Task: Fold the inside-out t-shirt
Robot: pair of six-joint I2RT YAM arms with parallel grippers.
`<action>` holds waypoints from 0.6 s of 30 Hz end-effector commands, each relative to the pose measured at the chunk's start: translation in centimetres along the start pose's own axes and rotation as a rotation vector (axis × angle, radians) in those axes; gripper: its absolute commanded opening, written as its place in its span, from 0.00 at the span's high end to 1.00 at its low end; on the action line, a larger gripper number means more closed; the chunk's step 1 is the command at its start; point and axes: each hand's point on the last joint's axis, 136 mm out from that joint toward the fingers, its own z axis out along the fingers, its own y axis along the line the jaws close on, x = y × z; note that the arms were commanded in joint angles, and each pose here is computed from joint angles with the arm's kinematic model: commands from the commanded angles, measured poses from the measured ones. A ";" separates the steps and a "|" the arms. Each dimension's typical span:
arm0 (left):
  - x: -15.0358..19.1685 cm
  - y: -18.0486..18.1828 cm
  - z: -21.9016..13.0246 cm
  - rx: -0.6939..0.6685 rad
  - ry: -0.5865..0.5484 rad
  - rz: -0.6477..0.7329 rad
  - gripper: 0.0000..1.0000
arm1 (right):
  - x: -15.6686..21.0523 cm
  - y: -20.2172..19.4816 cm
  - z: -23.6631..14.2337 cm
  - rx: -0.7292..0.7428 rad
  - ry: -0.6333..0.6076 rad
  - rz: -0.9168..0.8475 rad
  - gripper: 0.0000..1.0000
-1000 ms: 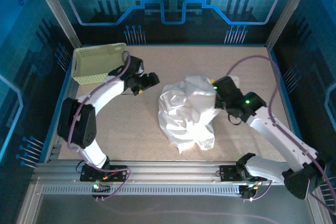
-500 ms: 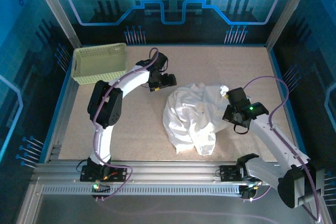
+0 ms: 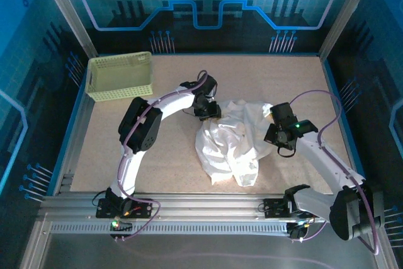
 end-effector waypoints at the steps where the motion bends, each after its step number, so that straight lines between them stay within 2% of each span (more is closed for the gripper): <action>1: -1.3 -0.8 -1.5 0.029 -0.030 0.017 0.86 | -2.0 1.8 -0.7 -0.065 -0.037 -0.015 1.00; 3: -2.6 -0.2 -3.5 0.024 -0.080 0.007 1.00 | -3.0 3.1 -1.2 -0.108 -0.058 -0.042 1.00; 6: -5.8 1.4 -9.2 0.024 -0.215 -0.046 1.00 | -5.4 6.2 -3.2 -0.182 -0.107 -0.129 1.00; 9: -8.7 2.4 -18.1 0.045 -0.410 -0.077 1.00 | -8.3 10.0 -6.8 -0.245 -0.196 -0.247 1.00; 11: -9.2 1.9 -24.3 0.045 -0.553 -0.041 1.00 | -10.4 12.4 -9.6 -0.286 -0.260 -0.293 1.00; 13: -8.4 0.7 -28.5 0.066 -0.645 -0.007 1.00 | -12.0 13.7 -12.1 -0.316 -0.315 -0.307 1.00; 15: -6.8 -0.4 -30.4 0.112 -0.680 0.017 1.00 | -13.6 13.9 -13.9 -0.314 -0.367 -0.293 1.00; 18: -3.4 -1.8 -29.5 0.145 -0.660 0.073 1.00 | -14.6 12.0 -14.2 -0.256 -0.391 -0.259 1.00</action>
